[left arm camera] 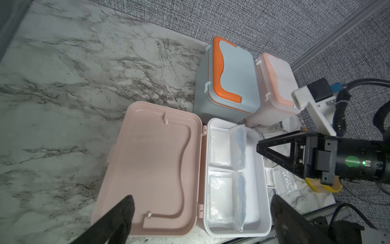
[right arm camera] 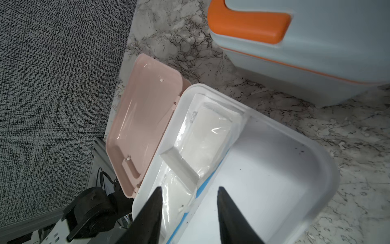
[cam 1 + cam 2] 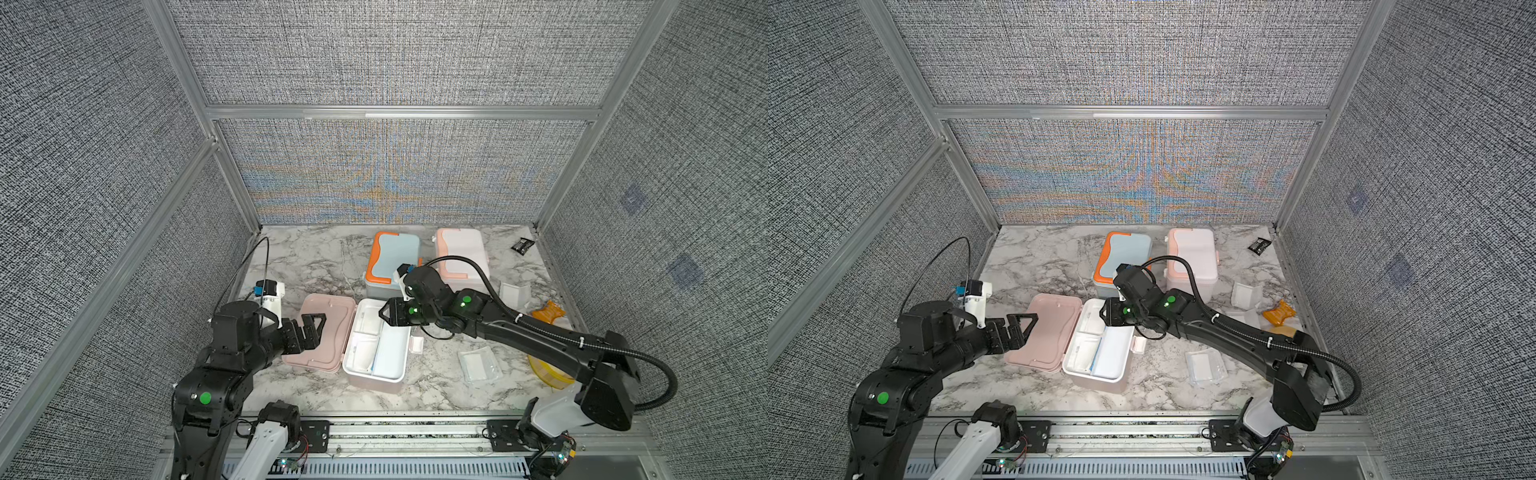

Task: Open first aid kits and take out gauze
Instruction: Pick up the gauze from the first aid kit.

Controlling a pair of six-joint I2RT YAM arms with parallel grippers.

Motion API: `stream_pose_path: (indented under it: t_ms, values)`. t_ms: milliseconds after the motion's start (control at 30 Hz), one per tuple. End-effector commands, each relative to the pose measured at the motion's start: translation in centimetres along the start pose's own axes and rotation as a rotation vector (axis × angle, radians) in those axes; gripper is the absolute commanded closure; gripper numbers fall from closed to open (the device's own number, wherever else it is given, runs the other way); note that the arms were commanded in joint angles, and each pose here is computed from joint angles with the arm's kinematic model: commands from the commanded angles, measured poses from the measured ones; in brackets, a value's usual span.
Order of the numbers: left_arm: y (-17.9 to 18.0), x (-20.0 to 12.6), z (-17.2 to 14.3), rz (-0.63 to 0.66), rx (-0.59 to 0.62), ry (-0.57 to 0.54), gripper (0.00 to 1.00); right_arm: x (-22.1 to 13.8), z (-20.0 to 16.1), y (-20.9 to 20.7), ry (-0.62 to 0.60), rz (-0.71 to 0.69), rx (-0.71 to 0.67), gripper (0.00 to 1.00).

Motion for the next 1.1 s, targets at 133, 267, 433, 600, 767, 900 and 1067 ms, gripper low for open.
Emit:
stream_pose_path:
  t_ms: [133,267,433,600,767,900,1067]
  values:
    - [-0.8,3.7,-1.3,-0.153,-0.099,0.074,0.02,1.0,-0.3,-0.7,0.019,-0.053,0.036,0.58]
    - [0.0,5.3,-2.3,-0.166,-0.14,0.097,0.02,1.6,-0.6,-0.9,0.034,-0.065,0.045,0.58]
    - [0.8,6.4,-3.3,-0.163,-0.166,0.116,0.02,2.4,-1.0,-1.1,0.055,-0.079,0.058,0.61]
    - [1.2,7.2,-3.8,-0.159,-0.175,0.123,0.02,3.0,-1.1,-1.0,0.064,-0.083,0.063,0.68]
    - [1.6,8.4,-4.4,-0.153,-0.186,0.141,0.02,3.6,-1.3,-1.0,0.078,-0.083,0.065,0.7]
    - [1.6,8.9,-4.7,-0.151,-0.186,0.145,0.02,3.7,-1.6,-1.2,0.086,-0.093,0.066,0.72]
    - [1.6,9.3,-5.1,-0.148,-0.181,0.156,0.02,3.7,-1.6,-1.3,0.088,-0.097,0.067,0.85]
Point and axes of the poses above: each gripper's point midway between its finger pads, its own x axis out along the fingers, its own y axis along the line the jaws close on, z = x × y, the point moved 1 cm from there along -x, back along the fingers, and after that the axes turned 13 degrees about -x, right-handed, at the moved point
